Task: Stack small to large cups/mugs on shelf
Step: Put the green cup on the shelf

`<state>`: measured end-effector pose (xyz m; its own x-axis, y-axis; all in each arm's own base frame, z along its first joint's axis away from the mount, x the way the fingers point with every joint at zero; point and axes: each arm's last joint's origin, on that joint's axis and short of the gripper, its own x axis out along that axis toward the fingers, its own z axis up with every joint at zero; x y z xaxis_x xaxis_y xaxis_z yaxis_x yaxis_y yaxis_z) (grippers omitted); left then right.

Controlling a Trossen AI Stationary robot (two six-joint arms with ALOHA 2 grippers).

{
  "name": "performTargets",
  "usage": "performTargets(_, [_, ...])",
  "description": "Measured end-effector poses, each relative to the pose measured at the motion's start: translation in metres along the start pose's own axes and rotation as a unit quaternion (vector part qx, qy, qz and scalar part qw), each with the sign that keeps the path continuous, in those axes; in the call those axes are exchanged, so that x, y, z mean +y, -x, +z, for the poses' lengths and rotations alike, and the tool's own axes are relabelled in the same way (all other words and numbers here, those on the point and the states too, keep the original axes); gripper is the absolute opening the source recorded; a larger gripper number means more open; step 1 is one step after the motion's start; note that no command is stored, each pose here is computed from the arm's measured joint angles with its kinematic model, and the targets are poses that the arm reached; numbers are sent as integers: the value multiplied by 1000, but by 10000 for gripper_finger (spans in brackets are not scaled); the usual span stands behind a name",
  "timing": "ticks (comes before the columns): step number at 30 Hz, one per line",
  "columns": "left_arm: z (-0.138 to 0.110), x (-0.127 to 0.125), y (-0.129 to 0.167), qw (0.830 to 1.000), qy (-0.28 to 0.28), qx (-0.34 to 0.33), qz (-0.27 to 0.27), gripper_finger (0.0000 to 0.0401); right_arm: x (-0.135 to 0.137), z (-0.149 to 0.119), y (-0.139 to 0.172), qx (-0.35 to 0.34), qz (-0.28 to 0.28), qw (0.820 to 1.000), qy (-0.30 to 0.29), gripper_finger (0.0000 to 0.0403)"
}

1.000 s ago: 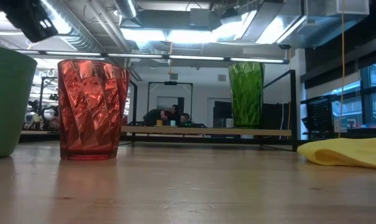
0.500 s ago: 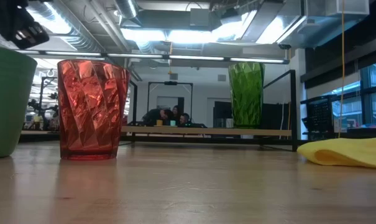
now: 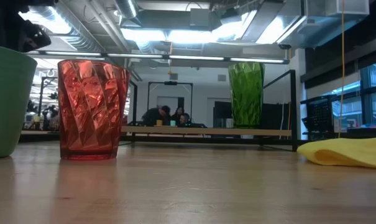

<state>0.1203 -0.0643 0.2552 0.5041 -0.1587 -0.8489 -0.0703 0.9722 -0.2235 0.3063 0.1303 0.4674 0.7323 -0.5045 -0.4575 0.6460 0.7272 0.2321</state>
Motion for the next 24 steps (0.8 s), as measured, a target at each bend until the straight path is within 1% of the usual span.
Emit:
performTargets(5, [3, -4, -13, 999, -16, 27, 24, 114, 0, 0, 0, 0, 0, 1000, 0, 158])
performTargets(12, [6, -6, -29, 996, -36, 48, 70, 114, 0, 0, 0, 1, 3, 1000, -2, 158])
performTargets(17, [7, -8, -38, 993, -44, 67, 84, 110, 0, 0, 0, 2, 3, 1000, -1, 158])
performTargets(21, [8, -9, -42, 992, -49, 74, 86, 82, 1, 0, 0, 3, 4, 1000, 0, 158])
performTargets(24, [9, -9, -42, 993, -50, 68, 83, 39, 1, -1, 1, 4, 6, 1000, 1, 158])
